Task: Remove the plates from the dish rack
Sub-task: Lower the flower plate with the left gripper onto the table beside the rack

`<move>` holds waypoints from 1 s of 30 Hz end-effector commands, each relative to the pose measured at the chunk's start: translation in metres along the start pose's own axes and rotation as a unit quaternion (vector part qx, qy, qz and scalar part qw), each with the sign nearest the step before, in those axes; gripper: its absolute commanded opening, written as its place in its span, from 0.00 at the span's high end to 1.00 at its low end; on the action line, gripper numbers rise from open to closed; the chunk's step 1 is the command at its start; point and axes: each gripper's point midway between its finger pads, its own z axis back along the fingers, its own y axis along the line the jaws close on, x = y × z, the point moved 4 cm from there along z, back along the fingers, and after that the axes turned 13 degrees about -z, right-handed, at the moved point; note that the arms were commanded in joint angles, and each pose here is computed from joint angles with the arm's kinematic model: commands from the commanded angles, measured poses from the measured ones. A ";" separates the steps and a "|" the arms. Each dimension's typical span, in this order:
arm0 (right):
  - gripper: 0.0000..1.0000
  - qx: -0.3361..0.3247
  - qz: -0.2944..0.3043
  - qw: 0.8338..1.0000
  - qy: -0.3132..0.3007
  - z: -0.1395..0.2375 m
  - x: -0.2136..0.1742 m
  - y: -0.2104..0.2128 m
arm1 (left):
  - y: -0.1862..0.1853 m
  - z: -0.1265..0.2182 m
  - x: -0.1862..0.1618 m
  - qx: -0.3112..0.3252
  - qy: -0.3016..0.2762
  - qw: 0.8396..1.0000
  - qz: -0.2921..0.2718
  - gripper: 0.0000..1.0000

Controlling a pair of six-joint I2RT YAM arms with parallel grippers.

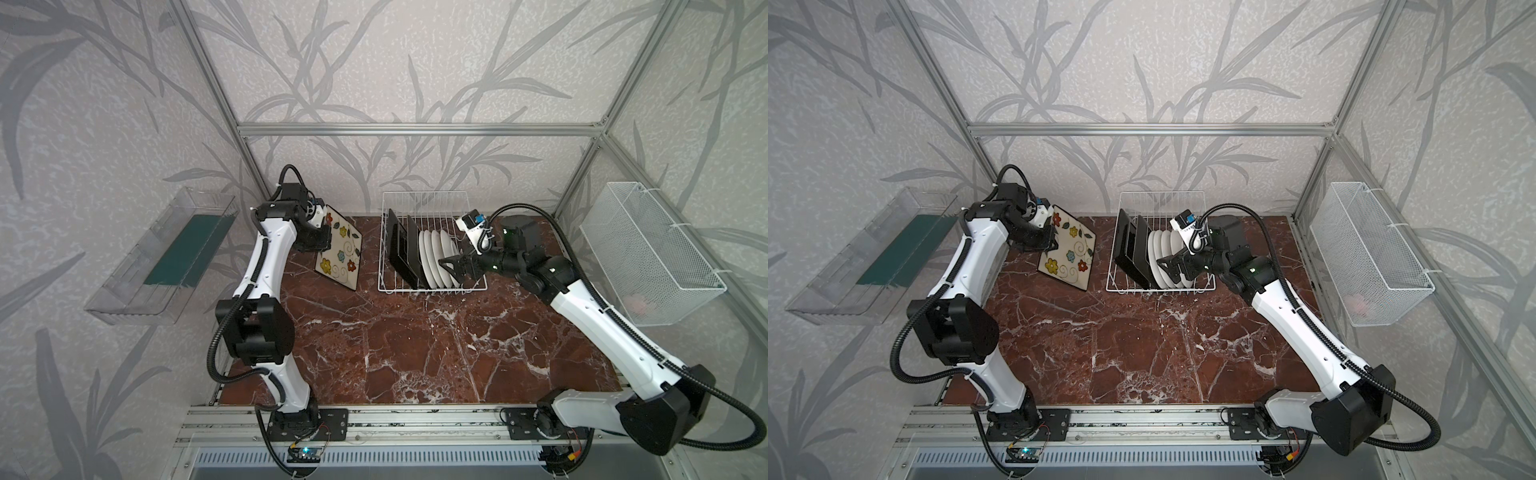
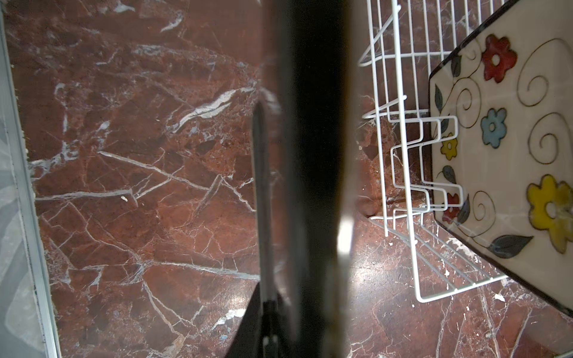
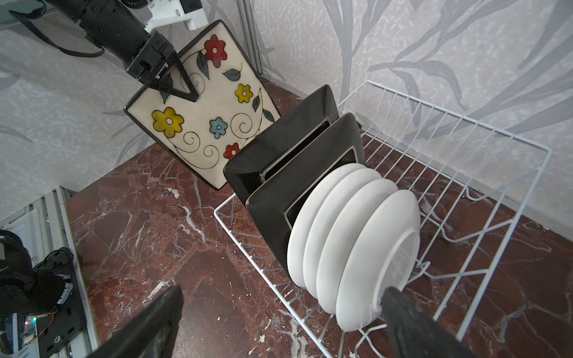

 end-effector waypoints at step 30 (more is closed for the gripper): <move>0.01 0.003 -0.013 1.000 -0.003 0.010 0.003 0.006 | 0.037 -0.066 0.020 -0.087 -0.004 0.995 0.051 1.00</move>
